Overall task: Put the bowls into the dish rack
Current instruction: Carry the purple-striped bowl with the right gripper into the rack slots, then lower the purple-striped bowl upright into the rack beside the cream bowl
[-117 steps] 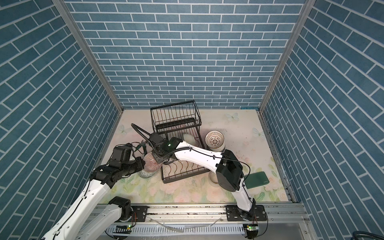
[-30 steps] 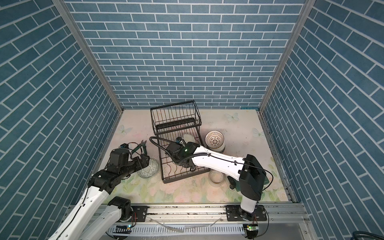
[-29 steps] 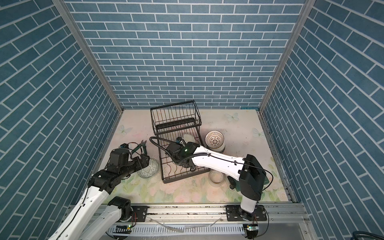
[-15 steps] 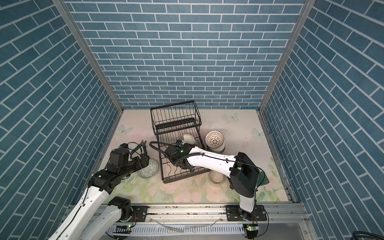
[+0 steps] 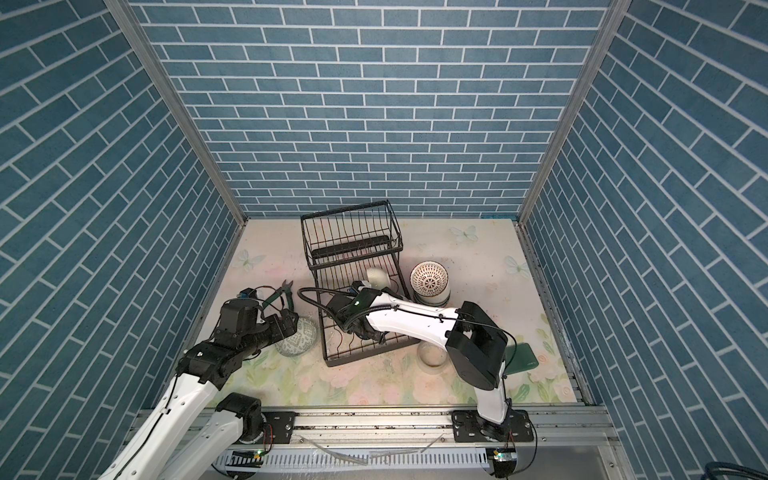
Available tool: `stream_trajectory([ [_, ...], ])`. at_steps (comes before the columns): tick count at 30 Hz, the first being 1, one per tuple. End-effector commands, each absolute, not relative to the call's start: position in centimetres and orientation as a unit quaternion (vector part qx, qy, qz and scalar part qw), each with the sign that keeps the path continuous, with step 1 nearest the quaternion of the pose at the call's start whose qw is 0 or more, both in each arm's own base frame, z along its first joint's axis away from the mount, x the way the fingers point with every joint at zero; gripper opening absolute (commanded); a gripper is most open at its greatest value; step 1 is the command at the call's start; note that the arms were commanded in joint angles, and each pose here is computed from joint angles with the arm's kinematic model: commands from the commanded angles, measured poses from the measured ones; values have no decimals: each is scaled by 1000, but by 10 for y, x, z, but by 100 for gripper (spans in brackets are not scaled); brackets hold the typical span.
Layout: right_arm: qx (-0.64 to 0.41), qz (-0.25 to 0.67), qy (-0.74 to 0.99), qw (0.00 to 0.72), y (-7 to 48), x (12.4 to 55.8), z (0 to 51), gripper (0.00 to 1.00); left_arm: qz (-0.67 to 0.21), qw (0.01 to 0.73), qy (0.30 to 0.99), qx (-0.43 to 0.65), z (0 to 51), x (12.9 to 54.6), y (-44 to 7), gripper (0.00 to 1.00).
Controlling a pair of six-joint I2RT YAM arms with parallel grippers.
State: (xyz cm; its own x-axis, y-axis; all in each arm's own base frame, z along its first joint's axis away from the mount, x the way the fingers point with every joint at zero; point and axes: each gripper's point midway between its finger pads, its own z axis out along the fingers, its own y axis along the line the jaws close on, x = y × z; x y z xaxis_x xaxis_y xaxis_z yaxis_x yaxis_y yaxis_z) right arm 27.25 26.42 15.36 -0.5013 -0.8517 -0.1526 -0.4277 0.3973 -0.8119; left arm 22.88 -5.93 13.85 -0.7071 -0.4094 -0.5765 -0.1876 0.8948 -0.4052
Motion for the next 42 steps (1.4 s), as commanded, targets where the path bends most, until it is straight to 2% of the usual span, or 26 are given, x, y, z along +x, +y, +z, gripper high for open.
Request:
stream_trajectory([
  [1,-413,-405,759,299,265,281,170,0,-153,348,911,-161,135,227,-56,97],
  [21,-456,-442,720,281,286,278,142,0,-150,344,912,-164,128,230,-56,97],
  [42,-501,-427,713,242,317,240,97,0,-149,346,911,-166,127,232,-56,97],
])
